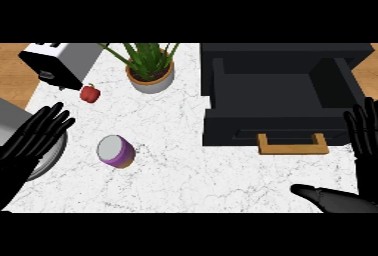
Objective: Pick up the can, place it into the drawer and close the drawer
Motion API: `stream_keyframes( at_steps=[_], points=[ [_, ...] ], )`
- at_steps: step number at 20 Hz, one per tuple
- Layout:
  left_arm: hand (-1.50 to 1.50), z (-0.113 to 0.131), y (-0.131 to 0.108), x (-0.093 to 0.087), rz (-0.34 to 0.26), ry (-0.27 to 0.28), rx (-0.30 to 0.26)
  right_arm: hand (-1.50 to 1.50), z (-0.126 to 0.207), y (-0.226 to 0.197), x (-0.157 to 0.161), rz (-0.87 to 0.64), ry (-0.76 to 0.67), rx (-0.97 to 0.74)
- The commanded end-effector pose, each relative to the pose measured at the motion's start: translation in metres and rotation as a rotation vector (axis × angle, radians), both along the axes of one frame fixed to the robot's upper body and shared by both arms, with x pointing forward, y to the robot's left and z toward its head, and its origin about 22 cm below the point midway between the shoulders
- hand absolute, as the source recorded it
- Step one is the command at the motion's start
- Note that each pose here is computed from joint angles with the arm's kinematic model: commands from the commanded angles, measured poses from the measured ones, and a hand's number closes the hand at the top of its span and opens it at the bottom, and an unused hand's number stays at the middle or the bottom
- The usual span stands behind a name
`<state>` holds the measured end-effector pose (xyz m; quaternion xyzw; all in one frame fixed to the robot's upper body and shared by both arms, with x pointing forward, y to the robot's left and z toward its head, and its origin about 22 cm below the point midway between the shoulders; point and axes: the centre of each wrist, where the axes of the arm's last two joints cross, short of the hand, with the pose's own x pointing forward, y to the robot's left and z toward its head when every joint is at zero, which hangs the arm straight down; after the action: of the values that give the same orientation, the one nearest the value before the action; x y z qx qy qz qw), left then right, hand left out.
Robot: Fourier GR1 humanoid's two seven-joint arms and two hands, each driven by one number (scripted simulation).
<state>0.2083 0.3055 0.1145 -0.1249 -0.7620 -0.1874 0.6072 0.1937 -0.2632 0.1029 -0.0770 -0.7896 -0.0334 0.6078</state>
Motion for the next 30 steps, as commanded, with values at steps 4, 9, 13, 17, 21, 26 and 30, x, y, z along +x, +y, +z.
stream_keyframes(
  at_steps=[4, 9, 13, 17, 21, 26, 30],
  points=[
    [-1.50, 0.017, 0.047, -0.010, -0.024, 0.063, 0.035, -1.50, -0.016, -0.040, -0.029, -0.052, 0.057, 0.002],
    [-1.50, 0.026, 0.062, -0.035, -0.034, 0.058, 0.024, -1.50, -0.011, -0.046, -0.024, -0.050, 0.045, 0.017],
    [-1.50, 0.030, 0.075, -0.023, 0.016, 0.084, -0.018, -1.50, -0.017, -0.069, -0.054, -0.034, 0.051, 0.011],
    [-1.50, 0.039, 0.071, -0.021, 0.016, 0.153, -0.096, -1.50, -0.012, -0.060, -0.057, -0.040, 0.050, -0.004],
    [-1.50, 0.035, 0.077, -0.019, -0.025, 0.233, -0.159, -1.50, -0.004, -0.074, -0.062, -0.013, 0.034, 0.021],
    [-1.50, 0.027, 0.067, -0.001, -0.006, 0.293, -0.196, -1.50, -0.018, -0.093, -0.079, -0.026, 0.035, 0.024],
    [-1.50, 0.007, 0.025, 0.024, -0.029, 0.320, -0.195, -1.50, -0.004, -0.083, -0.076, -0.025, 0.053, 0.014]
  ],
)
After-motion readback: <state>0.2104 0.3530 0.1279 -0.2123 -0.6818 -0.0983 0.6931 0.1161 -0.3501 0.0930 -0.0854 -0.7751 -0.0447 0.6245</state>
